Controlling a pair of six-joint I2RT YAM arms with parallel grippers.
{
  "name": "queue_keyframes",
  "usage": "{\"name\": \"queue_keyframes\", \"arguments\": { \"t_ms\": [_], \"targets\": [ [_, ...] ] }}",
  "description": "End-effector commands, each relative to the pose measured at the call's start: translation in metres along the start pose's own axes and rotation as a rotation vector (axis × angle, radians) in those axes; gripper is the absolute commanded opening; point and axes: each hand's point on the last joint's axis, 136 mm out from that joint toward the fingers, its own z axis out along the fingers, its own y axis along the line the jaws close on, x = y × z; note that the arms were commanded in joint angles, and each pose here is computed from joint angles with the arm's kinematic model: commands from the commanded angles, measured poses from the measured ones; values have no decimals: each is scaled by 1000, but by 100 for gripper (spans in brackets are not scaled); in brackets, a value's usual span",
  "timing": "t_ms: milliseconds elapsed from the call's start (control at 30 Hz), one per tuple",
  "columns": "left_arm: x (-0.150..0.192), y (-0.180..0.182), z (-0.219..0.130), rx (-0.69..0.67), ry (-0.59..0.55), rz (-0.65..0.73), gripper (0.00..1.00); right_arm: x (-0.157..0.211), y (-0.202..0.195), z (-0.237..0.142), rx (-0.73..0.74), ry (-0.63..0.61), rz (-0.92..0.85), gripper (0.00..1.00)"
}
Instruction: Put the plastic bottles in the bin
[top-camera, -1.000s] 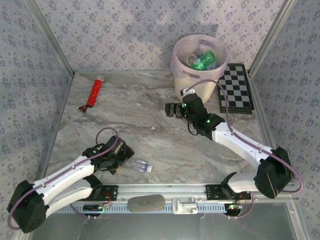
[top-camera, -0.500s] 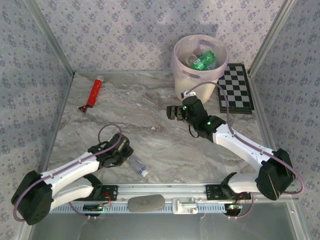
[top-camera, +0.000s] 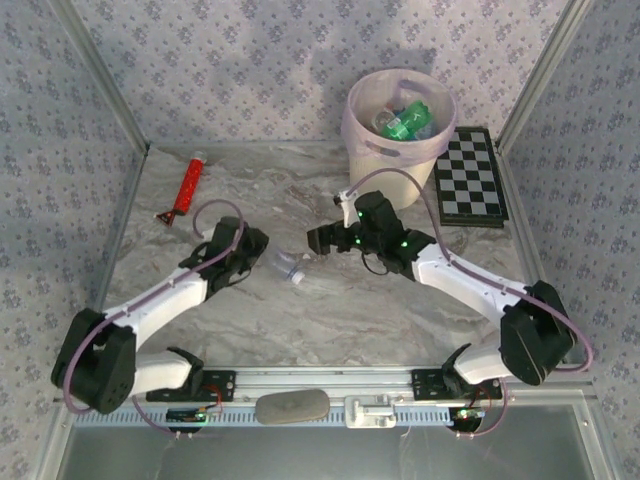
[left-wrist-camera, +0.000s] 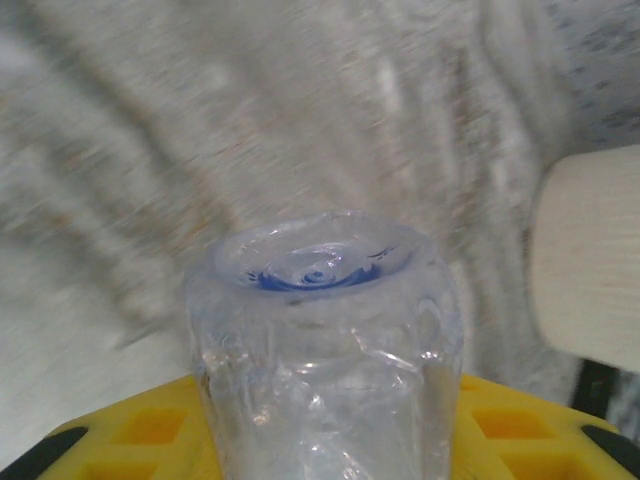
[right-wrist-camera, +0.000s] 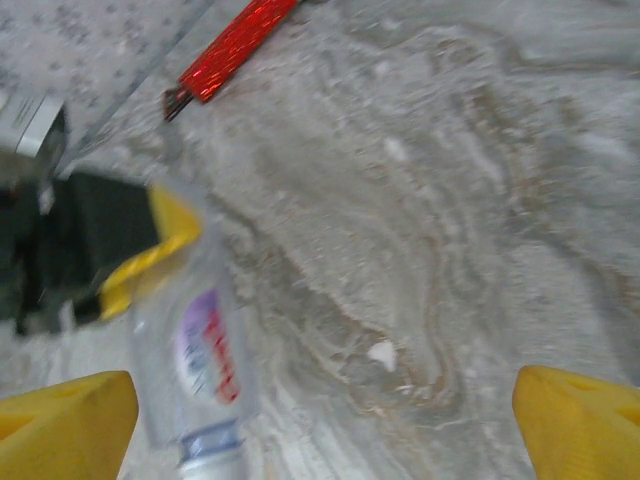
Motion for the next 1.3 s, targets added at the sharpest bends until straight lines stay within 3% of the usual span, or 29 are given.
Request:
{"name": "queue_keyframes", "arguments": {
  "t_ms": [0,167,433,700,933,1033,1167,1200,1267],
  "targets": [
    [-14,-66,3,188,16,90,44,-3,31,6,-144,16,-46,97],
    [-3,-109,10,298,117,175,43,4,33,21,-143,59,-52,96],
    [14,-124,0,363,168,269,41,4,27,43,-124,100,-60,93],
    [22,-123,-9,383,181,306,41,8,32,57,-167,135,-41,76],
    [23,-124,-9,400,180,294,43,12,37,61,-201,150,-17,55],
    [22,-124,-9,401,181,293,55,11,36,60,-200,144,-13,48],
    [15,-116,-10,363,159,285,95,5,32,54,-174,123,-22,46],
    [9,-113,-11,352,144,283,100,3,30,52,-161,119,-26,47],
    [-5,-107,-14,335,106,275,100,-2,21,48,-124,115,-35,47]
  ]
}}
